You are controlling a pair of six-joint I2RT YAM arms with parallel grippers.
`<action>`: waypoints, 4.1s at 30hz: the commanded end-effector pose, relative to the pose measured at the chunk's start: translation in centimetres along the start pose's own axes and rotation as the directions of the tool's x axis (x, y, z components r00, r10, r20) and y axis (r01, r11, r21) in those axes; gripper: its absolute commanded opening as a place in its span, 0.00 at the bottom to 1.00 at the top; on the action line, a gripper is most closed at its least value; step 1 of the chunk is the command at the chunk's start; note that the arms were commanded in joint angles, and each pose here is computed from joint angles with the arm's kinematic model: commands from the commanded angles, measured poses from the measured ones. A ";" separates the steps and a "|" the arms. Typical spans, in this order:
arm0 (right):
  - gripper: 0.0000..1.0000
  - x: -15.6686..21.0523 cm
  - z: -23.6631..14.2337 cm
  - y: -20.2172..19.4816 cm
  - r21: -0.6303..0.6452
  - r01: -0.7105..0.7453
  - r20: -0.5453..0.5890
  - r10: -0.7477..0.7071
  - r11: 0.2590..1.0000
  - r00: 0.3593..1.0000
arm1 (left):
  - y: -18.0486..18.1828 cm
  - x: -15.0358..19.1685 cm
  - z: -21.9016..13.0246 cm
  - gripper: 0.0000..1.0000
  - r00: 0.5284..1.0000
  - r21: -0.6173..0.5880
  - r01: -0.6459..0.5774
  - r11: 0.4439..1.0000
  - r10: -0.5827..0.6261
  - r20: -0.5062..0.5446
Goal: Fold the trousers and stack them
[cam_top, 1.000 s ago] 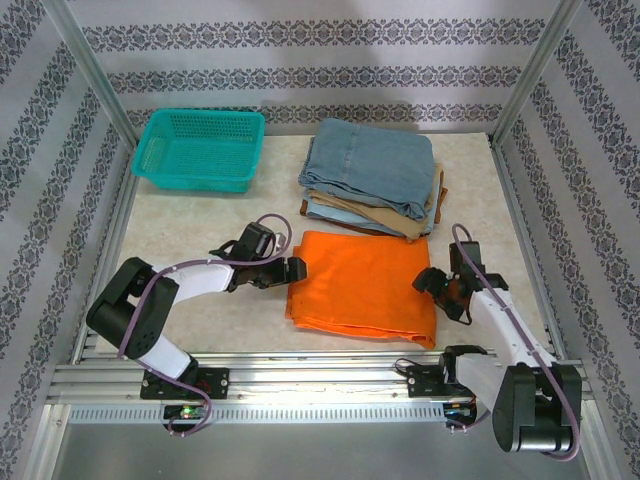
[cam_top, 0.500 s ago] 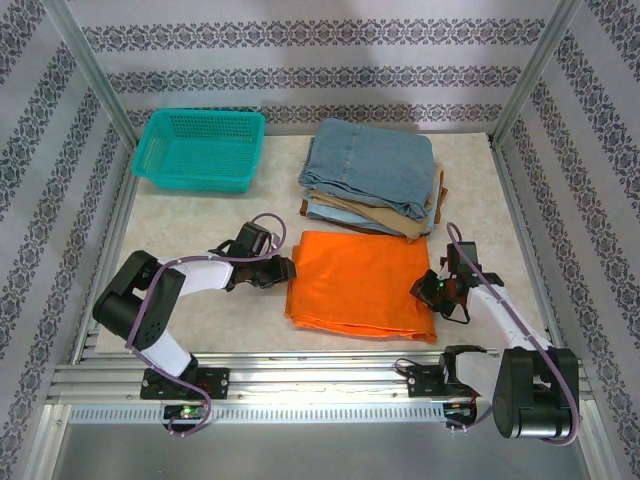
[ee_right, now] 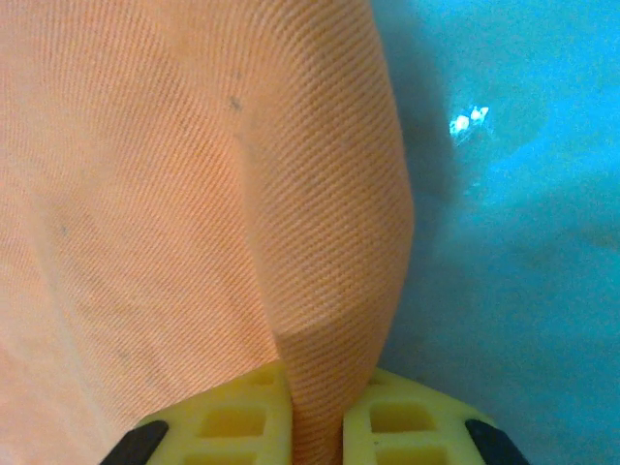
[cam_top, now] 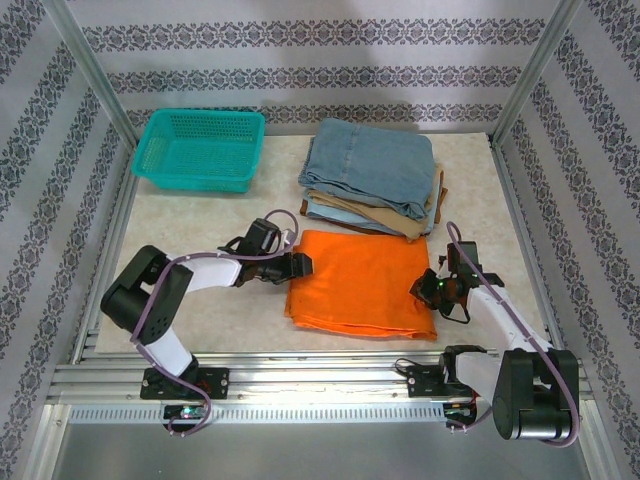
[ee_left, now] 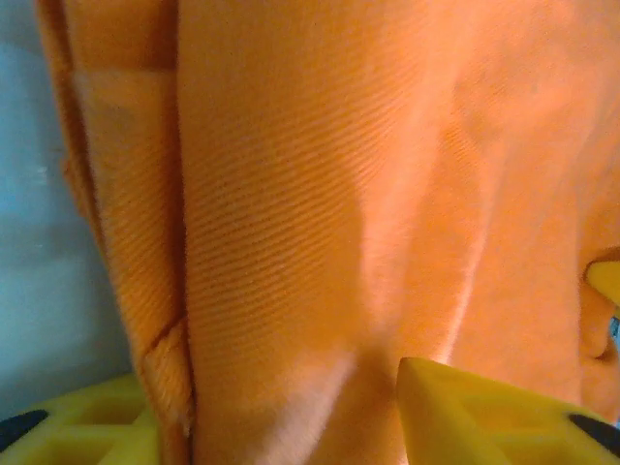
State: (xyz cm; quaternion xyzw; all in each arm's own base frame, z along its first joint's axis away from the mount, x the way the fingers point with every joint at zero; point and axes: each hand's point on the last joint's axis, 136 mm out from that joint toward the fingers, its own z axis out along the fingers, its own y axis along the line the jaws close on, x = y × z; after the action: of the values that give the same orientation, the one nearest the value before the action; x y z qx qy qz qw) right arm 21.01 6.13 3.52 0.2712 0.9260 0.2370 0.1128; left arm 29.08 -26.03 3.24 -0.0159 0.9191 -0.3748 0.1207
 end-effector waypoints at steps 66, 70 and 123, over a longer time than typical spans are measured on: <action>0.00 -21.8 -18.0 23.0 -0.253 0.271 0.468 -0.128 0.929 0.875 | -19.0 -35.2 -13.3 0.00 0.836 0.087 -0.316 0.945 0.234 0.496; 0.00 -22.8 -16.4 22.7 -0.230 0.257 0.445 -0.134 0.939 0.886 | -18.4 -36.5 -10.7 0.00 0.849 0.165 -0.296 0.941 0.180 0.497; 0.21 -18.2 3.7 20.8 -0.022 0.171 0.225 -0.161 0.985 0.961 | -3.7 -26.4 3.9 0.34 0.975 0.212 -0.035 0.977 -0.013 0.223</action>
State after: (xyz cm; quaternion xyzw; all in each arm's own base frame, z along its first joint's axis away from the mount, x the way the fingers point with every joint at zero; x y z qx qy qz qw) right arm 45.65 16.69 11.84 0.1702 0.9300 0.2469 0.2126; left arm 57.95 -23.90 8.58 -0.0771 0.8664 -0.4294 0.2430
